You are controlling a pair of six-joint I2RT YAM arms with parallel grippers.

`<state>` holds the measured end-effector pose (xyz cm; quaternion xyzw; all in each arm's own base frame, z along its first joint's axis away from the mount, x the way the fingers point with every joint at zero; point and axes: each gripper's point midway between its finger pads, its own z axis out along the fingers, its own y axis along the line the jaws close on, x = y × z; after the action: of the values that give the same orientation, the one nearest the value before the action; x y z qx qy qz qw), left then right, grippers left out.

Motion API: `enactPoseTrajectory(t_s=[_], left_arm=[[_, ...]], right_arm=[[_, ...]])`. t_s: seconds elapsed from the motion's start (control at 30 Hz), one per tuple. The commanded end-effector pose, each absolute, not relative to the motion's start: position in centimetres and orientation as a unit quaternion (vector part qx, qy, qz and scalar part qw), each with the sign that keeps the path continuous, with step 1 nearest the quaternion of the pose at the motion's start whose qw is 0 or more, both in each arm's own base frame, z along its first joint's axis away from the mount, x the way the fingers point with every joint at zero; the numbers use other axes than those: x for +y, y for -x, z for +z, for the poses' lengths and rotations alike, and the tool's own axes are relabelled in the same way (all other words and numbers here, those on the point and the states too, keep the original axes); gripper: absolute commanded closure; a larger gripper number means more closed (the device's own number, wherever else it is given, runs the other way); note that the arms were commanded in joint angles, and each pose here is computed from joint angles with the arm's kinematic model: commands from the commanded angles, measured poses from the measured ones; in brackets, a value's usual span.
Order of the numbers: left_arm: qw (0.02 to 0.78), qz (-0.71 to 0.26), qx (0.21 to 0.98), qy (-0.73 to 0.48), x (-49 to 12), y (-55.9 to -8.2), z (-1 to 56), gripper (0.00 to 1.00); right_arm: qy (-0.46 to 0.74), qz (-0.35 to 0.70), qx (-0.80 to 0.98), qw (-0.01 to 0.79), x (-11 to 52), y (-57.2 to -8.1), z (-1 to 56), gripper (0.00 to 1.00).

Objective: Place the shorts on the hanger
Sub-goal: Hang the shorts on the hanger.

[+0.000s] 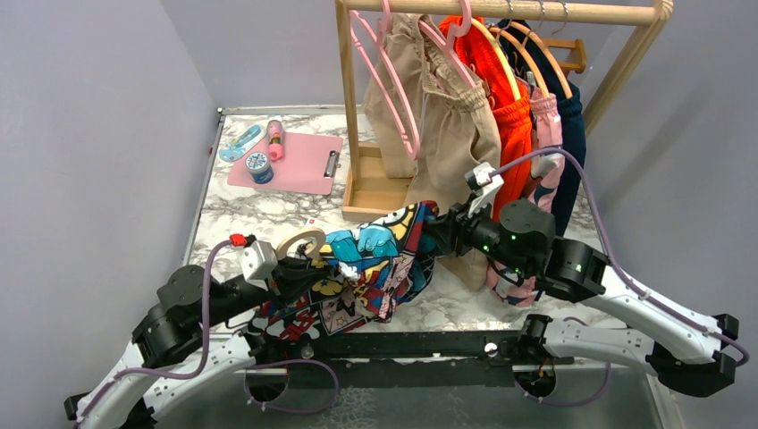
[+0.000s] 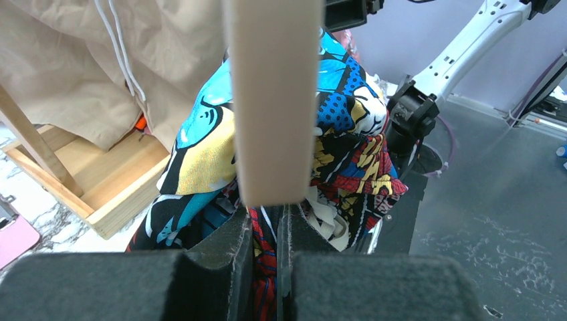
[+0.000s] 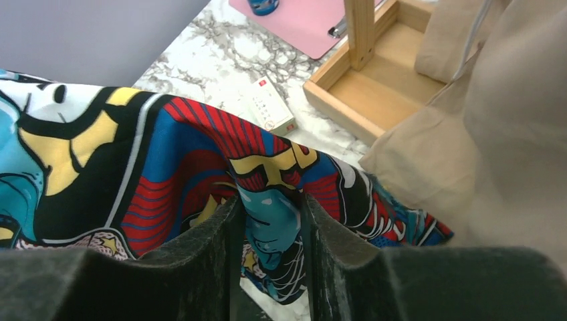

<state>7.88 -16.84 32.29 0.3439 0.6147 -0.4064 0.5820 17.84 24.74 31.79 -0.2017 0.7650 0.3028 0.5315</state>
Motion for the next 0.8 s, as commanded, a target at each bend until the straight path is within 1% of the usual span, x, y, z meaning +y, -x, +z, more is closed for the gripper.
enactPoseTrajectory(t_s=[0.0, 0.07, 0.1, 0.13, 0.3, 0.43, 0.7, 0.73, 0.77], left_arm=[[0.629, -0.42, 0.573, -0.315, -15.5, -7.6, 36.2, 1.0], [0.637, -0.412, 0.576, -0.306, -15.2, -7.9, 36.3, 1.0], [0.645, -0.401, 0.581, -0.294, -14.8, -8.5, 36.4, 1.0], [0.652, -0.391, 0.584, -0.283, -14.3, -8.9, 36.5, 1.0], [0.685, -0.354, 0.587, -0.246, -12.4, -10.2, 37.1, 1.0], [0.697, -0.339, 0.589, -0.229, -11.6, -10.7, 37.2, 1.0], [0.698, -0.344, 0.583, -0.232, -11.9, -10.7, 37.5, 1.0], [0.697, -0.346, 0.583, -0.235, -12.1, -10.6, 37.5, 1.0], [0.694, -0.349, 0.583, -0.237, -12.2, -10.5, 37.4, 1.0]], right_arm=[[0.208, 0.325, 0.764, 0.517, 25.9, -17.4, 31.5, 0.73], [0.208, 0.32, 0.768, 0.514, 25.7, -17.4, 31.2, 0.91], [0.206, 0.316, 0.771, 0.513, 25.5, -17.4, 31.0, 0.98], [0.204, 0.31, 0.775, 0.512, 25.1, -17.3, 30.8, 0.99], [0.196, 0.288, 0.796, 0.495, 23.3, -16.7, 29.3, 0.99], [0.189, 0.284, 0.81, 0.477, 22.4, -16.0, 28.1, 0.99], [0.244, 0.297, 0.83, 0.404, 23.3, -13.6, 25.0, 0.99], [0.248, 0.294, 0.831, 0.402, 23.3, -13.5, 25.0, 0.94], [0.247, 0.292, 0.831, 0.405, 23.1, -13.6, 25.3, 0.84]])
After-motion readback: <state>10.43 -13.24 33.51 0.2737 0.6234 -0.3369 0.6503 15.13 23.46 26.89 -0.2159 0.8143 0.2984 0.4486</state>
